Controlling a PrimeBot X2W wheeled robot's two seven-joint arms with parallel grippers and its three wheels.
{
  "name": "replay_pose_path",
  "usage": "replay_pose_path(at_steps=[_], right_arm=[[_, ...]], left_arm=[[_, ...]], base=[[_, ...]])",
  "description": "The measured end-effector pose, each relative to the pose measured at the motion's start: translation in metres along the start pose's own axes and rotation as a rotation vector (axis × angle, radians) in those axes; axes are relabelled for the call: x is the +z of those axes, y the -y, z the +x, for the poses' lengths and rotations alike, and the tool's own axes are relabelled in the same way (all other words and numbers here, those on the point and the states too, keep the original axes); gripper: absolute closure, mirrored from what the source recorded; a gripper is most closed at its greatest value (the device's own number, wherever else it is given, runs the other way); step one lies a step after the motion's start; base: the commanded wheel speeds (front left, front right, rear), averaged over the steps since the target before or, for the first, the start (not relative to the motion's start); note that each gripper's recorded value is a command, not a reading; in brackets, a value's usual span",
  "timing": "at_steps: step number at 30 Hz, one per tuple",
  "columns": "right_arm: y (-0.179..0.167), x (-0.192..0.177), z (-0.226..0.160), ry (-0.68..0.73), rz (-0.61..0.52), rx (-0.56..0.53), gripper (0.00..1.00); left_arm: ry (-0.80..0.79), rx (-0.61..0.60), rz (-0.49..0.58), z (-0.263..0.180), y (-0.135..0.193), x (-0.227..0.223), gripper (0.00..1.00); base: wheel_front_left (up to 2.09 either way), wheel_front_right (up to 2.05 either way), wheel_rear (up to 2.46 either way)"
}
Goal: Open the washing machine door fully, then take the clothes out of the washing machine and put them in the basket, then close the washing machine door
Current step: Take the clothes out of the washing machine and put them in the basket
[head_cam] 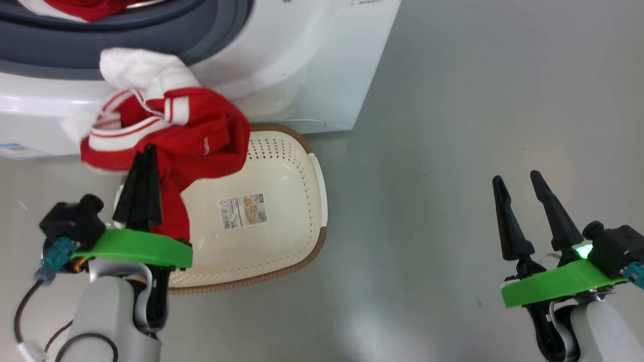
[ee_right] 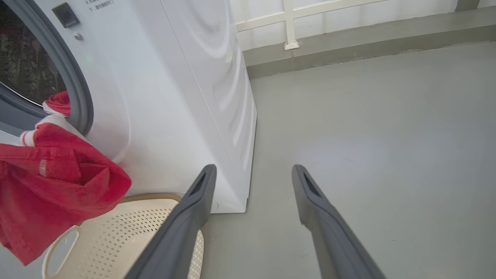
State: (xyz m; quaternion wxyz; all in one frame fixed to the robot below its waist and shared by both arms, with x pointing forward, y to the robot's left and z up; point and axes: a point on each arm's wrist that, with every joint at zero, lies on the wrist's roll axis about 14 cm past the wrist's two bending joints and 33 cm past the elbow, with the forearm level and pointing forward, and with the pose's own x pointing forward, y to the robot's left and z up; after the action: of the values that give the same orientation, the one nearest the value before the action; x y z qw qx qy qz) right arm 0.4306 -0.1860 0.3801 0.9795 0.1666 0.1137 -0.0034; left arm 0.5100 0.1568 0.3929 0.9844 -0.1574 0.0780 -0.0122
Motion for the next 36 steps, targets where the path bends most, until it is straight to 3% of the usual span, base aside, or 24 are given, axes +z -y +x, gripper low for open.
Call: replay_pose_path(at_steps=[25, 36], right_arm=[[0.019, -0.044, 0.030, -0.087, 0.003, -0.040, 0.00], [0.024, -0.063, 0.036, -0.126, -0.002, -0.043, 0.00]], left_arm=[[-0.509, 0.016, 0.029, 0.011, -0.012, -0.173, 1.00], [-0.601, 0.004, 0.064, 0.015, -0.017, -0.205, 1.00]], base=[[0.00, 0.00, 0.00], [0.00, 0.00, 0.00]])
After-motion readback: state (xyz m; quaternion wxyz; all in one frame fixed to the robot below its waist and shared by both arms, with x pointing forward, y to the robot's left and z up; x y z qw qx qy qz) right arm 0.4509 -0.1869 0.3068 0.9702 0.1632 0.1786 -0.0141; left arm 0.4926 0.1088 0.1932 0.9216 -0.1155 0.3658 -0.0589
